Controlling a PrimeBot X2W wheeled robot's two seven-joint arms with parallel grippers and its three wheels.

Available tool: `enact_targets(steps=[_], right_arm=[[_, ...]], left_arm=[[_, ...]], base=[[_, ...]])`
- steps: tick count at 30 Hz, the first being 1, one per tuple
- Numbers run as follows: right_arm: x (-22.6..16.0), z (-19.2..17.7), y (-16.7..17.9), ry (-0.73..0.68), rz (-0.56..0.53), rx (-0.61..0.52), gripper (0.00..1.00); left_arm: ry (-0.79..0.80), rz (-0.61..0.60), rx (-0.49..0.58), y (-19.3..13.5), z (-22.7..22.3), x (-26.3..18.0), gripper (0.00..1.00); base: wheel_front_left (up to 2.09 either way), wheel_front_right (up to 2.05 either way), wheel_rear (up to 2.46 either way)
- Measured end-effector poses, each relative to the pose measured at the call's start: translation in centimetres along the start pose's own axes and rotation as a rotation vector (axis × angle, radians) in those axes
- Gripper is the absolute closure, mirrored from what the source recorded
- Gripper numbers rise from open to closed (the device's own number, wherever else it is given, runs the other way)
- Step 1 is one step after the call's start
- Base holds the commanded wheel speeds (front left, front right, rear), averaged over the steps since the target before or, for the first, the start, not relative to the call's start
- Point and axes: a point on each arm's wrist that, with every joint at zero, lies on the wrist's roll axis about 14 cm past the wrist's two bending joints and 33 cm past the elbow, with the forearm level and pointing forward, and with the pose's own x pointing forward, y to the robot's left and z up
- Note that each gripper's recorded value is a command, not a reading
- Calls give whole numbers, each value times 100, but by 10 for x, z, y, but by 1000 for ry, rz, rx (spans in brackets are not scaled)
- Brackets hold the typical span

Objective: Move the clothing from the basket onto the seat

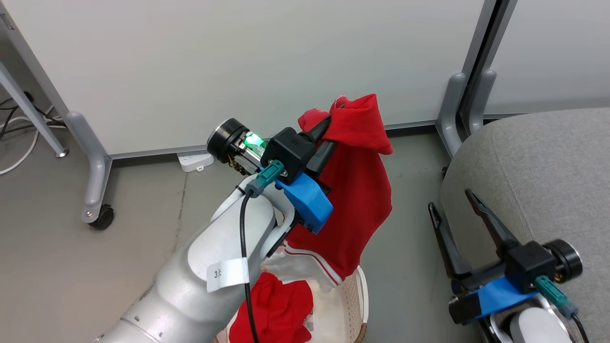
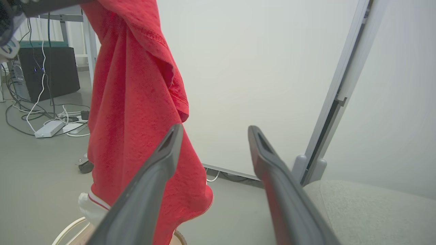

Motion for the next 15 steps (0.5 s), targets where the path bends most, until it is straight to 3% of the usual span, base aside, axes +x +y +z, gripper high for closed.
enact_targets(steps=[15], right_arm=[[46,30,54,-91,236,-78,0]], left_arm=[[22,-24,-13,-7,-11,0,100]], base=[[0,0,0]])
